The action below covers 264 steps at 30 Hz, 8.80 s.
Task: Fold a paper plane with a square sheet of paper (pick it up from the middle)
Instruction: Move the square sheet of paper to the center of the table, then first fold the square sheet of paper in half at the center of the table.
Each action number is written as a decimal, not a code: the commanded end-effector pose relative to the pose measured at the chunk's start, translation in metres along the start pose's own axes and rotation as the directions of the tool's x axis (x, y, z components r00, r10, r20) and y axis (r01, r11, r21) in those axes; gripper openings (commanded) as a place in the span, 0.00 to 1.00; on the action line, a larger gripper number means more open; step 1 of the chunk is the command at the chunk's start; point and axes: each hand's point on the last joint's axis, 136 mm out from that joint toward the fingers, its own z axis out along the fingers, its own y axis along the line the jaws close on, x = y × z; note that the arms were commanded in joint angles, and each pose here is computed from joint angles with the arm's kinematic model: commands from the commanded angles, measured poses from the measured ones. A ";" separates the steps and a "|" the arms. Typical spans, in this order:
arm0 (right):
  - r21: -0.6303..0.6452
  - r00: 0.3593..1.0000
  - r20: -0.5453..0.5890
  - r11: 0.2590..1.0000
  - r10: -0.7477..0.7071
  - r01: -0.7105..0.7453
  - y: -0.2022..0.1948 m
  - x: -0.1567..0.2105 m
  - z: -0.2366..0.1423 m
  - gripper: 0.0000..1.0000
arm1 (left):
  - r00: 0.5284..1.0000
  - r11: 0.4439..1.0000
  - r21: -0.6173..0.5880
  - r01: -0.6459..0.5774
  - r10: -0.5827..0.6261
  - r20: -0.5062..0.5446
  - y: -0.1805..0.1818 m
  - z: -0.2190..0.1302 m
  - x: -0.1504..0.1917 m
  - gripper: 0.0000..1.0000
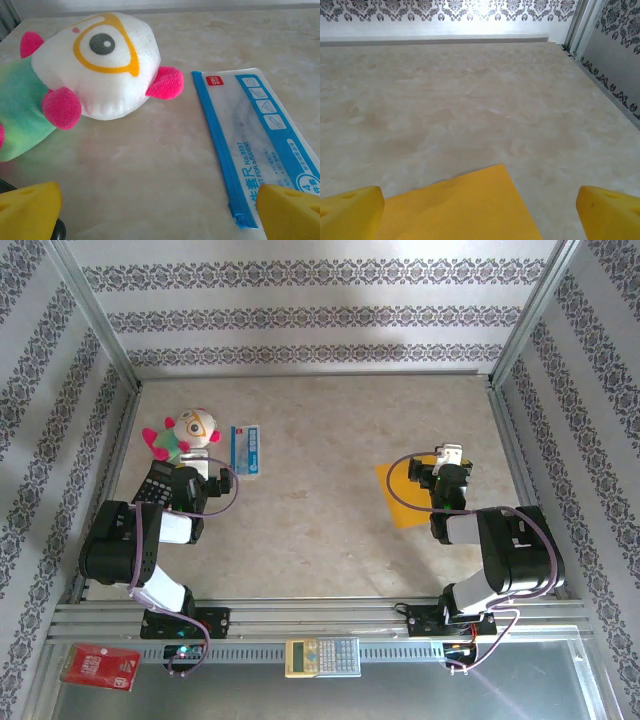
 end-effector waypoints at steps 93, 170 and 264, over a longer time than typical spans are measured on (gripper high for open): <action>0.018 0.471 -0.879 0.994 0.067 -0.107 0.111 0.098 -0.037 0.49 | 0.914 0.920 0.237 0.312 -0.222 -0.340 -0.143 -0.082 -0.047 1.00; -0.265 0.581 -0.804 0.800 0.124 -0.538 0.214 0.049 -0.062 0.54 | 0.685 0.965 -0.019 0.262 -0.200 -0.700 -0.199 -0.090 0.049 1.00; -0.251 0.537 -0.812 0.694 0.229 -0.675 0.175 0.041 -0.044 0.62 | 0.564 0.984 -0.144 0.107 -0.179 -0.806 -0.242 -0.069 0.120 0.93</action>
